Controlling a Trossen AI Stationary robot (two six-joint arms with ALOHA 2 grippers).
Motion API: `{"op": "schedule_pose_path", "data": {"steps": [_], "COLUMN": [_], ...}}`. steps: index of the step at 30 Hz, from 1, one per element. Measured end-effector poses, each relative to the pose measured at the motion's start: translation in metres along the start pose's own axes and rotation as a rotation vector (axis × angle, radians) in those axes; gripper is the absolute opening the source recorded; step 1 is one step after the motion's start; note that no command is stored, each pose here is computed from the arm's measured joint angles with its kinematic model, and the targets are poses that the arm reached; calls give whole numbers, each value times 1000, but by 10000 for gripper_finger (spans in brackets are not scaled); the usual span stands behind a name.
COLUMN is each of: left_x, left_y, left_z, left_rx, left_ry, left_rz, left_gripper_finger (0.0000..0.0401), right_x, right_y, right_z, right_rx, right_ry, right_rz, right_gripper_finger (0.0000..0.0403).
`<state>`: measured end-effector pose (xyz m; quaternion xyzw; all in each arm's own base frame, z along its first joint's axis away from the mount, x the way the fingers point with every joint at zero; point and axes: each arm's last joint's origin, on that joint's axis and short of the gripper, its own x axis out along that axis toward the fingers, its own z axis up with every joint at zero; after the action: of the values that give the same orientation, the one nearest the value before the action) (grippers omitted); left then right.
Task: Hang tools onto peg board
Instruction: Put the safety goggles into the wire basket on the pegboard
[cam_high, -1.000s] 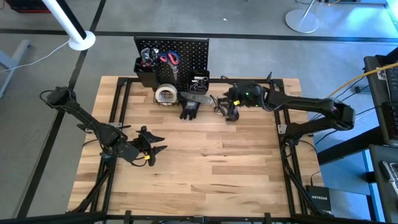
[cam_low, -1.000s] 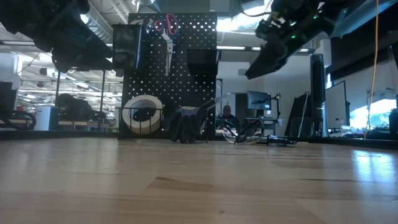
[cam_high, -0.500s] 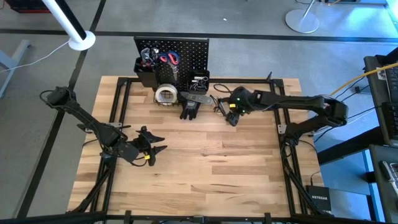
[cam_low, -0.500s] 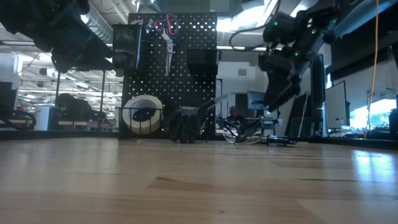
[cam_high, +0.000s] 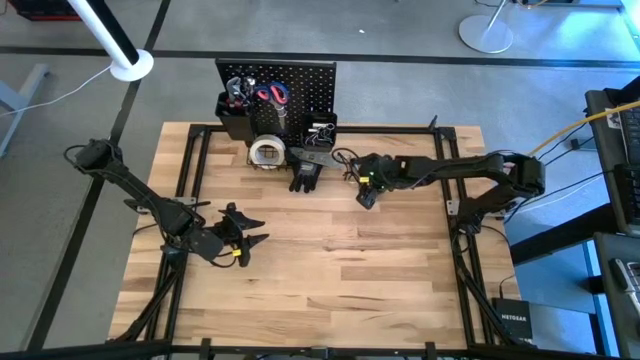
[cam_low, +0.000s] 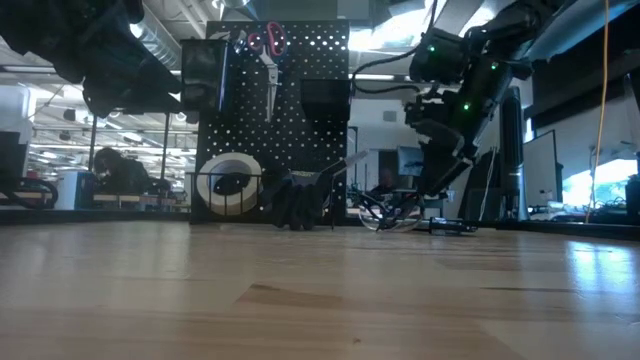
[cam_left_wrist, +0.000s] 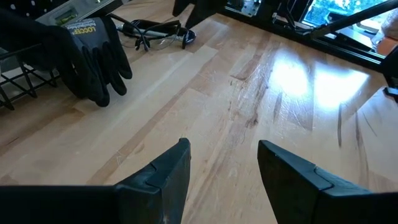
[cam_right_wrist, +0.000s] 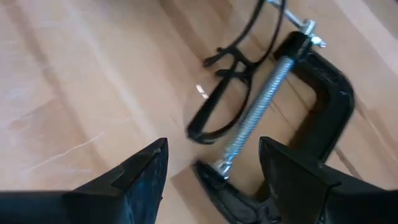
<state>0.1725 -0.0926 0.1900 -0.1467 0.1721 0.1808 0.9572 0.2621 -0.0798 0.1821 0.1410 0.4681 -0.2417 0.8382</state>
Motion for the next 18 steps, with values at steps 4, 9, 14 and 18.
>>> {"op": "schedule_pose_path", "data": {"steps": [4, 9, 14, 18], "left_x": [0, 0, 0, 0], "left_y": [0, 0, 0, 0], "left_z": [0, 0, 0, 0], "left_rx": [0, 0, 4, 4], "left_ry": [0, 0, 0, 0], "left_rz": [0, 0, 0, 1], "left_gripper_finger": [175, 175, 175, 175], "right_x": [8, 20, 29, 30], "right_y": [1, 3, 5, 5], "right_z": [2, 3, 5, 5], "right_rx": [6, 2, -10, -18], "right_ry": [-16, -22, -43, -39], "right_rz": [-13, -4, 2, 0], "right_gripper_finger": [252, 252, 229, 170]}}
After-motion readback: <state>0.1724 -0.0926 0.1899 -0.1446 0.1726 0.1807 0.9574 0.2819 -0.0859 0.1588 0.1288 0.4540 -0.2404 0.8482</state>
